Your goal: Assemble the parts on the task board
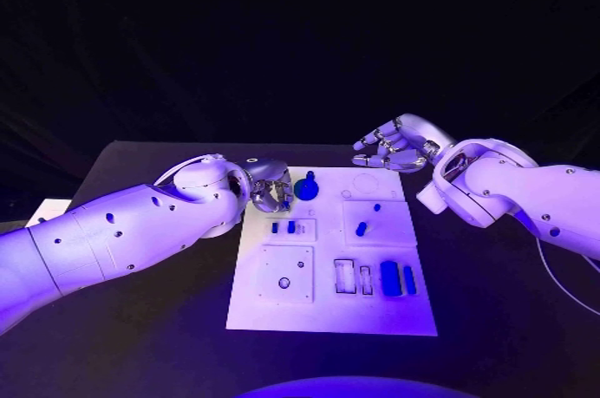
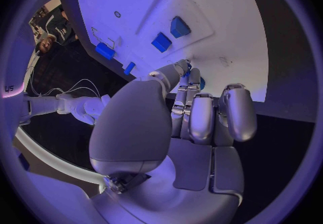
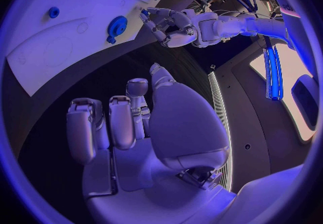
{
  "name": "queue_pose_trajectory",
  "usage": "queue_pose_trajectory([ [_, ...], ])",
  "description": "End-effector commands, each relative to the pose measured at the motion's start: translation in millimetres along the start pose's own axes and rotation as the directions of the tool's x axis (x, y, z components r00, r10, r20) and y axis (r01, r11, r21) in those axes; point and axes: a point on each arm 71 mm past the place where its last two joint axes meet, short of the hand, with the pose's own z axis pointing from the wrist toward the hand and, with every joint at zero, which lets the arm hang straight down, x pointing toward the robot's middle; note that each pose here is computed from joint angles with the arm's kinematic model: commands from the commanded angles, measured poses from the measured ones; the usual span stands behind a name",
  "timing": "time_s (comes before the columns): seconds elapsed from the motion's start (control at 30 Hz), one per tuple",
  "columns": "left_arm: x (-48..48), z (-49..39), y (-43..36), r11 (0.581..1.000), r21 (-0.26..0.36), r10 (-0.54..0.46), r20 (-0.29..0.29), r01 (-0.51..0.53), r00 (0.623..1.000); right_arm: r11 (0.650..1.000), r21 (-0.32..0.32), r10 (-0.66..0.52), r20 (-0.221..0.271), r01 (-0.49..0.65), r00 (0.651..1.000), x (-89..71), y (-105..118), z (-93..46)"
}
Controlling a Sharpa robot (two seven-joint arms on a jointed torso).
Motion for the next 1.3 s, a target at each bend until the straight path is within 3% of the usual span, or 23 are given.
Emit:
queue_pose_trajectory([
  [0.03,3.1,1.9,-1.1,1.0,-0.003,0.003,-0.028,-0.003,1.0,1.0,-0.014,-0.005,-0.015,0.005,1.0,1.8,1.6,0.1],
  [0.57,9.1,7.0,-2.5,1.0,-0.005,0.012,-0.058,-0.013,0.998,1.0,-0.017,-0.004,-0.016,0.004,1.0,2.6,2.5,0.2],
  [1.3,12.2,11.6,1.9,0.999,-0.026,0.02,-0.074,-0.022,0.997,1.0,-0.021,-0.005,-0.02,0.005,1.0,3.4,3.7,-0.1],
])
